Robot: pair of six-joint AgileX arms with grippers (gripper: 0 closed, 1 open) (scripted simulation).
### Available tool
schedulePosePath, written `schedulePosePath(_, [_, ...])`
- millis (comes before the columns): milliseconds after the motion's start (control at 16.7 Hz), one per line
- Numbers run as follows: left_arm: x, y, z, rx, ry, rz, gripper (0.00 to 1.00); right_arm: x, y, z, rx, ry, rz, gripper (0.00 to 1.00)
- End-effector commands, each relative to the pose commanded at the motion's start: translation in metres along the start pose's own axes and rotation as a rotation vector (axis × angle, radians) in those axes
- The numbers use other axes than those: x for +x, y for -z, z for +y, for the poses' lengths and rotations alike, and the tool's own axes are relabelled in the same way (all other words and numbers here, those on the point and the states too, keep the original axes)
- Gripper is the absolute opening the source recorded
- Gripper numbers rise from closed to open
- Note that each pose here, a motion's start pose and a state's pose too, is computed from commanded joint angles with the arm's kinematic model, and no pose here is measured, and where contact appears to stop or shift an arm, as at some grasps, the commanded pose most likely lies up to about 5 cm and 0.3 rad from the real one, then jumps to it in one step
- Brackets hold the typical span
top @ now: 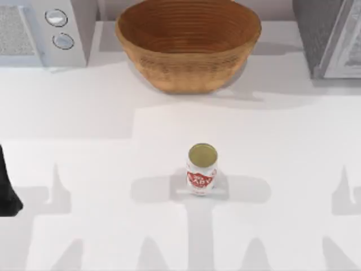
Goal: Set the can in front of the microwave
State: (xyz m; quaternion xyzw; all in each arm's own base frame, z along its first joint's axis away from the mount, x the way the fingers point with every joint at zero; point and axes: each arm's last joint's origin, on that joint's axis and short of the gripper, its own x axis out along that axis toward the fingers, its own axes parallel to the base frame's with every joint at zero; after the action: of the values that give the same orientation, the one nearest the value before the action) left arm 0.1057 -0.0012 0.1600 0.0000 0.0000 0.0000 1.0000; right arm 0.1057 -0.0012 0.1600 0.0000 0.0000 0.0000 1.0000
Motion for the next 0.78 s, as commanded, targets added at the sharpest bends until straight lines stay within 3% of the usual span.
schedulePosePath(360, [0.002, -0.010, -0.004, 0.002, 0.043, 0.087, 1.00, 0.000, 0.000, 0.000, 0.000, 0.000, 0.000, 1.00])
schedulePosePath(780, [0.031, -0.052, -0.030, 0.074, 0.219, 0.543, 1.00, 0.000, 0.000, 0.000, 0.000, 0.000, 0.000, 1.00])
